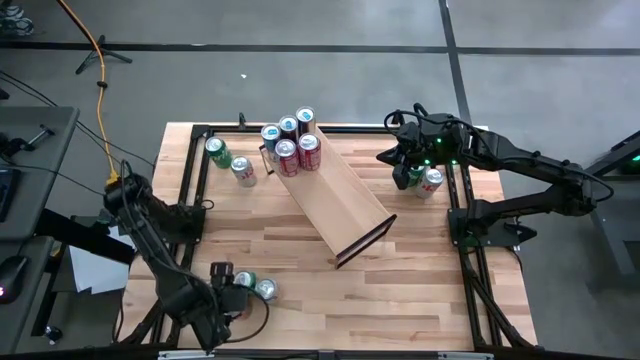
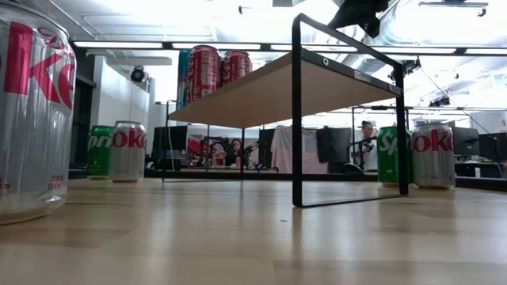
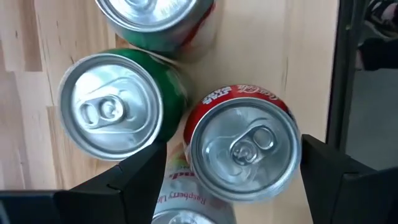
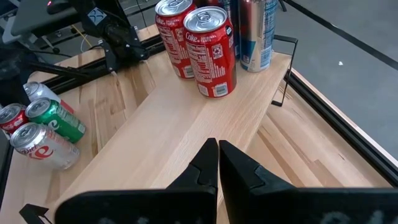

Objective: Place canned beverage on shelf
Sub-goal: Put the red soda can on the shelf aligned with the other red soda cans

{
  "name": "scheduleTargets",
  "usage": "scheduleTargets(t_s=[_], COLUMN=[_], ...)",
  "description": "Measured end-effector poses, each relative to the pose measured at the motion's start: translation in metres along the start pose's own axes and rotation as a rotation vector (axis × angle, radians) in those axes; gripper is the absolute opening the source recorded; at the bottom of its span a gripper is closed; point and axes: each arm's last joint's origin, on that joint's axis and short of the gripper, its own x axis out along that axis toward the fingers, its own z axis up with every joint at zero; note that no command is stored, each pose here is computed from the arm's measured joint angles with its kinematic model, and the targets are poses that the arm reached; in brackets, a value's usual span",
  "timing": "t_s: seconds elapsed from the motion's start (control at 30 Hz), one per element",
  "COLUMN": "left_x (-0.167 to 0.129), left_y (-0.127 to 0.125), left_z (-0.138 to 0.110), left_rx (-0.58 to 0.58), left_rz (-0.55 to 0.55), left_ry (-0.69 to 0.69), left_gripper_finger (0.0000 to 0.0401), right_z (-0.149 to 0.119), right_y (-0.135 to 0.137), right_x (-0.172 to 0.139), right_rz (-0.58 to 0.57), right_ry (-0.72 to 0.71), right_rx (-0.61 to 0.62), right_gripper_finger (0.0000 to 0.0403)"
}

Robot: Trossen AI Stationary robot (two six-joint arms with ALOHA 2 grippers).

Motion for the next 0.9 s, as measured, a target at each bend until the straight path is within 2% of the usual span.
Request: scheduleTargets(t_s=[0.43, 0.57, 0.63, 0.77, 0.9], left_x=[0.032, 0.033, 0.032, 0.022, -0.009], left_y=[-0.015, -0.015, -0.013, -0.006, 0.005], left_z=[0.002, 0.003, 0.004, 0.006, 0.014], left_rx=[0.018, 0.006, -0.013, -0.051, -0.041], left_rz=[0.063, 0.067, 0.062, 0.041, -0.031], left_ry=[0.052, 0.055, 0.061, 0.059, 0.010], left_gripper_finger=[0.0265, 0.0229, 0.0199, 0.0199, 0.0199], right_z=[0.000, 0.000, 0.000, 0.000, 0.000], right_y=[0.000, 0.000, 0.000, 0.000, 0.000], right_x=[0.000, 0.000, 0.000, 0.000, 0.000], right_rz=[0.000, 0.000, 0.000, 0.000, 0.000], right_ry=[0.000, 0.000, 0.000, 0.000, 0.000], right_rx=[0.000, 0.000, 0.000, 0.000, 0.000], right_gripper_finger=[0.0000, 0.0000, 0.0000, 0.0000, 0.0000])
